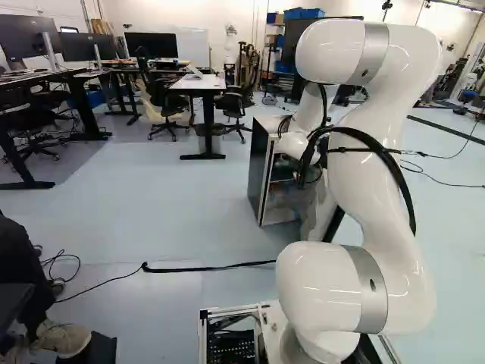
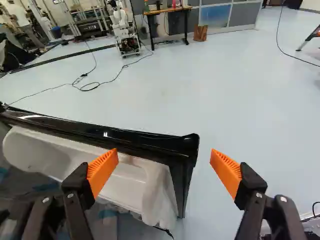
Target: Open the fridge door
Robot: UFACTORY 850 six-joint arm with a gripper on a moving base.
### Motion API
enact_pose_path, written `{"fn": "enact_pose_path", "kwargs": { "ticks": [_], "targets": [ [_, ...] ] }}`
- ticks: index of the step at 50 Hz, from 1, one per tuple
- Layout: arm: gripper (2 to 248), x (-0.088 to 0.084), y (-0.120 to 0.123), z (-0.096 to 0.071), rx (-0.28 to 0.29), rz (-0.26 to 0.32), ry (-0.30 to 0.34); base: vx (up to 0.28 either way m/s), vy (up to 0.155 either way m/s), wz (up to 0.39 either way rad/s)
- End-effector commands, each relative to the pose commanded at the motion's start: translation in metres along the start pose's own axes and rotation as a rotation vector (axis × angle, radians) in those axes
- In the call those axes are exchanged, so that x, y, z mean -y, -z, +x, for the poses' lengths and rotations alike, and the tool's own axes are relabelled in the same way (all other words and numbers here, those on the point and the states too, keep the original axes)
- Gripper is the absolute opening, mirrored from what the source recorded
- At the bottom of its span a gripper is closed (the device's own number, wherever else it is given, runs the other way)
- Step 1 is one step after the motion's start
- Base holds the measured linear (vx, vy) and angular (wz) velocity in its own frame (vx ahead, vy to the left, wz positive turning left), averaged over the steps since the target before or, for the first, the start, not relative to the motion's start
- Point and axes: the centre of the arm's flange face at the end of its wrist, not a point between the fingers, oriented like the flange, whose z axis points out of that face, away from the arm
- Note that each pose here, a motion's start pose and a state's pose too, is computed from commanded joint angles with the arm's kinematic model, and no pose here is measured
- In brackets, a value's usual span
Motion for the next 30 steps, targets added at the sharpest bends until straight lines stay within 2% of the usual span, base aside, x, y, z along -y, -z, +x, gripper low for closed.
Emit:
{"fn": "enact_pose_path", "kwargs": {
  "ticks": [30],
  "targets": [
    [247,0.005,-0.061,0.026,0.003,-0.162,-0.127,0.0,0.0,0.0]
  ]
}}
